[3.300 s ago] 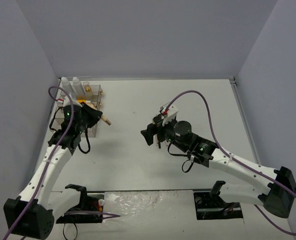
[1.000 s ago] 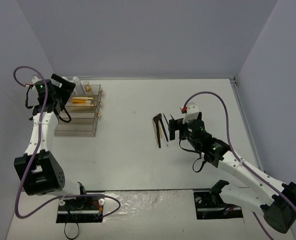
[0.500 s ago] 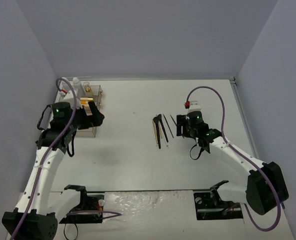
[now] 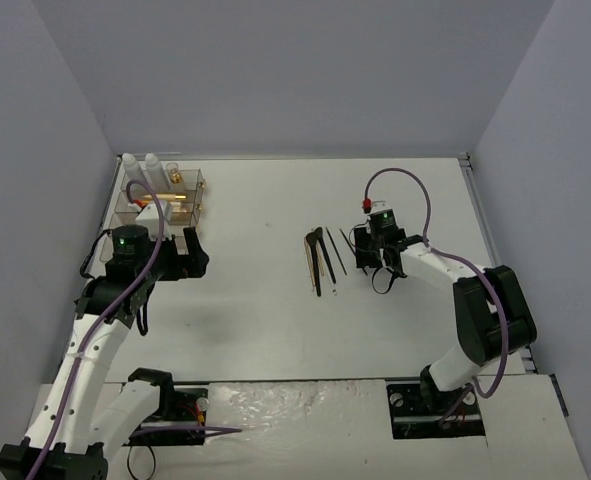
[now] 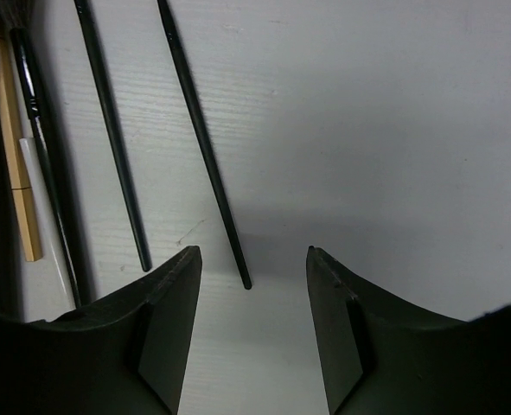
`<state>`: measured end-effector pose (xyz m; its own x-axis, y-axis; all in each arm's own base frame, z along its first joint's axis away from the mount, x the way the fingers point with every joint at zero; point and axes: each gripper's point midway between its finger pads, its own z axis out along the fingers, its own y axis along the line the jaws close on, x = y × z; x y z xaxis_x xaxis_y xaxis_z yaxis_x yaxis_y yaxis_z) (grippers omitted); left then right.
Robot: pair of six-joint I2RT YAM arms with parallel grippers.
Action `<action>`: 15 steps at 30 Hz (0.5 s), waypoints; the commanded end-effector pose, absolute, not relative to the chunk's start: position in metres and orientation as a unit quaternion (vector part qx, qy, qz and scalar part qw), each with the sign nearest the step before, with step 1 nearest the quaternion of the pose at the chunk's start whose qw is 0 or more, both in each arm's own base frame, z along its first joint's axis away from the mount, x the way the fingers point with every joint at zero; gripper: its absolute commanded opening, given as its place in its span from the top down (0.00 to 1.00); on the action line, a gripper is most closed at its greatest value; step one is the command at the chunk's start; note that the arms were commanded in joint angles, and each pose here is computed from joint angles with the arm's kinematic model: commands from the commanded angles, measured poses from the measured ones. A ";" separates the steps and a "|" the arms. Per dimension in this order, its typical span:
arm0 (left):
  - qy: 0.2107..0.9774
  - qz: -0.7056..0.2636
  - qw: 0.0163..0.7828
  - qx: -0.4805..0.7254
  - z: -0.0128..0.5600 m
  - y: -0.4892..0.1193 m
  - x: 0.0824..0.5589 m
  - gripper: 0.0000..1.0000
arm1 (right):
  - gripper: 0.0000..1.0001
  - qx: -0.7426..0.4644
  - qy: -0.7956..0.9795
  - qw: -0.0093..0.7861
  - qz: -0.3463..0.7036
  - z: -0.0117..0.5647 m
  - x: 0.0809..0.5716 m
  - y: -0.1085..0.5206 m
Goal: Organize the makeup
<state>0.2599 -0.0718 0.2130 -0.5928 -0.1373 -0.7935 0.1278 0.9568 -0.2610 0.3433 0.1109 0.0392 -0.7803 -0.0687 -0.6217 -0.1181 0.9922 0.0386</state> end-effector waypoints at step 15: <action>0.868 -0.118 0.482 -0.024 0.232 -0.058 0.268 0.03 | 0.58 -0.107 0.950 0.286 0.060 0.015 0.367 0.129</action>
<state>0.2585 -0.0601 0.2086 -0.5970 -0.1397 -0.7900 0.0720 0.9714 -0.2262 0.3535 0.1246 0.0092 -0.8253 -0.1551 -0.5430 -0.2182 0.9745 0.0532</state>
